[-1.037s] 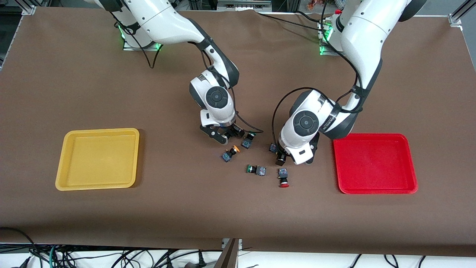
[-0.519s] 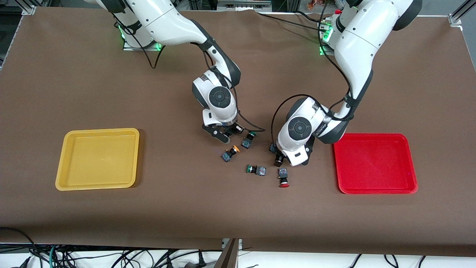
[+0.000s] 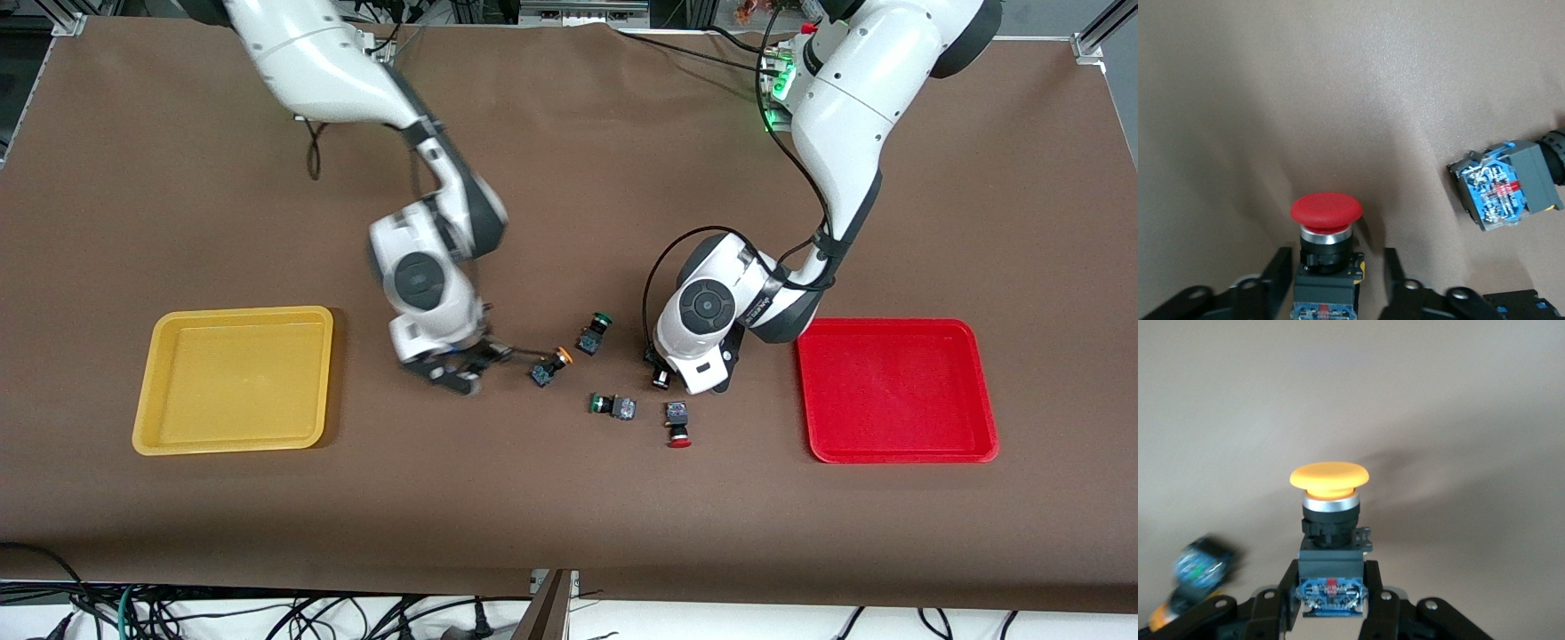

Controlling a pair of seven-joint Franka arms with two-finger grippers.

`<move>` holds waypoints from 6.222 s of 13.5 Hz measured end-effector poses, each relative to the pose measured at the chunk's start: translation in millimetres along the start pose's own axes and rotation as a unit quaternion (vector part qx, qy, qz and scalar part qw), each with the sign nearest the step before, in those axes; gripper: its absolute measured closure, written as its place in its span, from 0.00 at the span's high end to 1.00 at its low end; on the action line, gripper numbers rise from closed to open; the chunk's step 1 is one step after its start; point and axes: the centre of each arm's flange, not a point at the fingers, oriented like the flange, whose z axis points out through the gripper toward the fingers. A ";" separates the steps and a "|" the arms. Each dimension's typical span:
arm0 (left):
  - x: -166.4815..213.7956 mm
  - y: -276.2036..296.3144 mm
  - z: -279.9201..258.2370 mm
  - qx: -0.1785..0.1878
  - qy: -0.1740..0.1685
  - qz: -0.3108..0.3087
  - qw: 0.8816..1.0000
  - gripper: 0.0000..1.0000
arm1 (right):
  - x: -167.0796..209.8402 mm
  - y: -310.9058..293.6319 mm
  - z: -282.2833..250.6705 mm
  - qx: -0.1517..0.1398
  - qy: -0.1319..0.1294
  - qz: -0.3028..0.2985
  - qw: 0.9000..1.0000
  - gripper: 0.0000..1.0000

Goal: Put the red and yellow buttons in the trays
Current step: 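Carry both held buttons over their matching colored trays with both grippers, then lower both buttons into the trays and open both grippers, then reach the right gripper to another yellow button while the left gripper lifts, then grasp the yellow button with the right gripper while the left gripper grasps red, then place the yellow button in the yellow tray while the left gripper places red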

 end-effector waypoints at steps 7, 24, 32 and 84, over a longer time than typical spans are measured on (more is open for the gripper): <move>9.6 10.1 -30.8 -0.014 0.005 0.006 1.000 0.42 | 127.4 221.1 -61.0 -0.031 -0.037 -0.128 0.991 0.41; 380.8 -77.9 -121.1 0.024 -0.013 0.503 0.864 0.42 | 183.1 416.4 24.2 -0.051 -0.062 -0.223 0.972 0.64; 339.7 -101.5 -38.9 -0.010 0.005 0.611 0.791 0.42 | 120.9 183.6 -36.8 -0.032 -0.017 -0.119 0.992 1.00; 58.3 66.7 -15.0 -0.026 0.057 0.512 0.857 0.41 | 152.8 319.9 40.6 -0.054 -0.076 -0.155 0.984 0.42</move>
